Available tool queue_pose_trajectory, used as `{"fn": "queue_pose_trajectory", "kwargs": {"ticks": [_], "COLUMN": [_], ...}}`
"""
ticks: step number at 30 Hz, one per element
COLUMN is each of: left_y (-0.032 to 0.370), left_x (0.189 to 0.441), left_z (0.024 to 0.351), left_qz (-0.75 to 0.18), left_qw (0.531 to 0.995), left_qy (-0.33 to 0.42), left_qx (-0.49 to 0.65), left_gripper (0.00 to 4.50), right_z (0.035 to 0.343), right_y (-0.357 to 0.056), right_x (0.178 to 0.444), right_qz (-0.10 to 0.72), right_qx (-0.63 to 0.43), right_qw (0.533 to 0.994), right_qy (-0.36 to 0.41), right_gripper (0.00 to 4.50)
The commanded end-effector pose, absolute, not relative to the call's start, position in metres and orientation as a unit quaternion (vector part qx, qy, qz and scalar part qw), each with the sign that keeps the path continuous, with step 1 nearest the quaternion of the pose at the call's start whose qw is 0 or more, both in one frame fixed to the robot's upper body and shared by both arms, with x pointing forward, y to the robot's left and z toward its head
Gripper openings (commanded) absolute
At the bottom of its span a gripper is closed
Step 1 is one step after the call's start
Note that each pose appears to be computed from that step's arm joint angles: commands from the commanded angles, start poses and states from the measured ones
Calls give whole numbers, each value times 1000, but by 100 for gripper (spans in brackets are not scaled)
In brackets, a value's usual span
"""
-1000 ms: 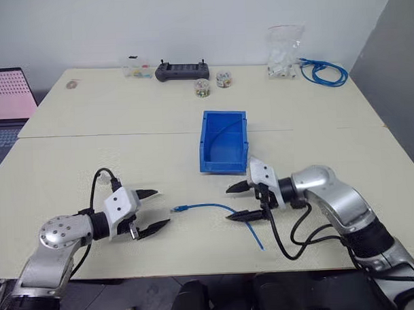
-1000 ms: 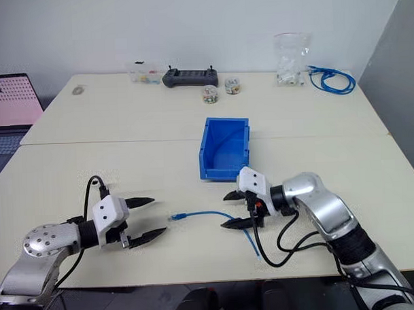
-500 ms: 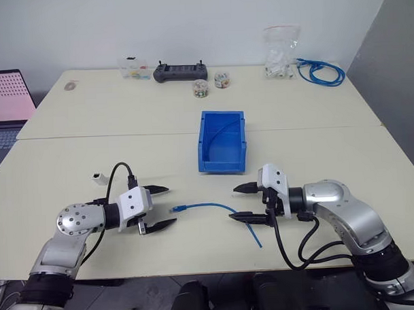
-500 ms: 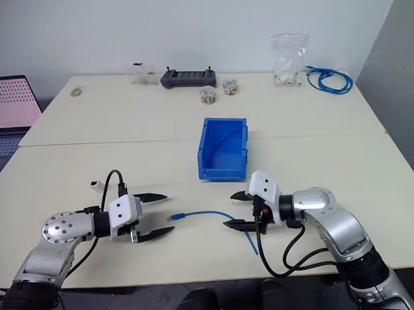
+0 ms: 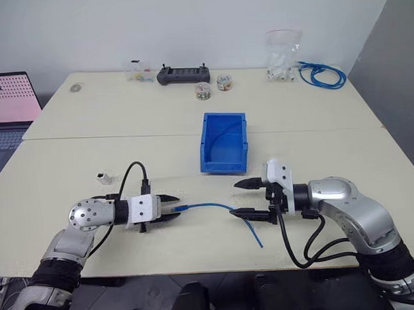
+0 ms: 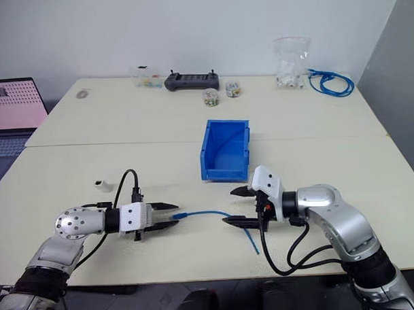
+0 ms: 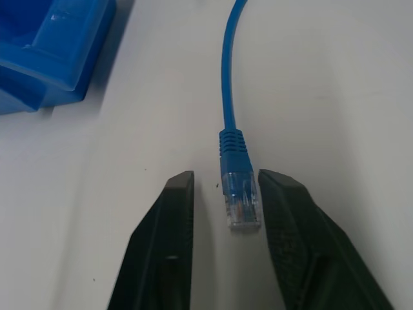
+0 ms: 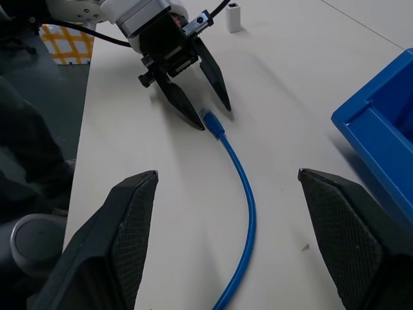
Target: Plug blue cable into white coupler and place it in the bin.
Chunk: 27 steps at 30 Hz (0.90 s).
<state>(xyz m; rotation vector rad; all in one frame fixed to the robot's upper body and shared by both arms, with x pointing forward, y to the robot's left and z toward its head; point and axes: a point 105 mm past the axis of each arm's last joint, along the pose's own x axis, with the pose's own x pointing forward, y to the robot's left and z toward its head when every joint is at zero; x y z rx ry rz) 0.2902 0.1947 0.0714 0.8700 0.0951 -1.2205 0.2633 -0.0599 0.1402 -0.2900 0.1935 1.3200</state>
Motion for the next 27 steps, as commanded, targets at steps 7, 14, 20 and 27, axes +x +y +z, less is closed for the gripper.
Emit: {"fn": "queue_pose_trajectory", "kwargs": {"ticks": [7, 14, 20, 27], "left_y": [216, 187, 151, 120], "left_x": [282, 281, 281, 279], "left_z": [35, 71, 121, 174], "left_qz": [-572, -605, -634, -659], "left_qw": [703, 737, 748, 738], "left_qy": [150, 171, 160, 140], "left_qx": [395, 248, 114, -24], "left_gripper": [23, 23, 23, 23], "right_z": [158, 161, 169, 170], "right_y": [-63, -75, -77, -73], "right_x": [255, 237, 218, 211], "right_qz": [613, 624, 644, 631], "right_qx": [-151, -152, -59, 3], "right_qw": [774, 765, 757, 768], "right_qy": [38, 53, 93, 107], "right_gripper": [370, 370, 370, 370]}}
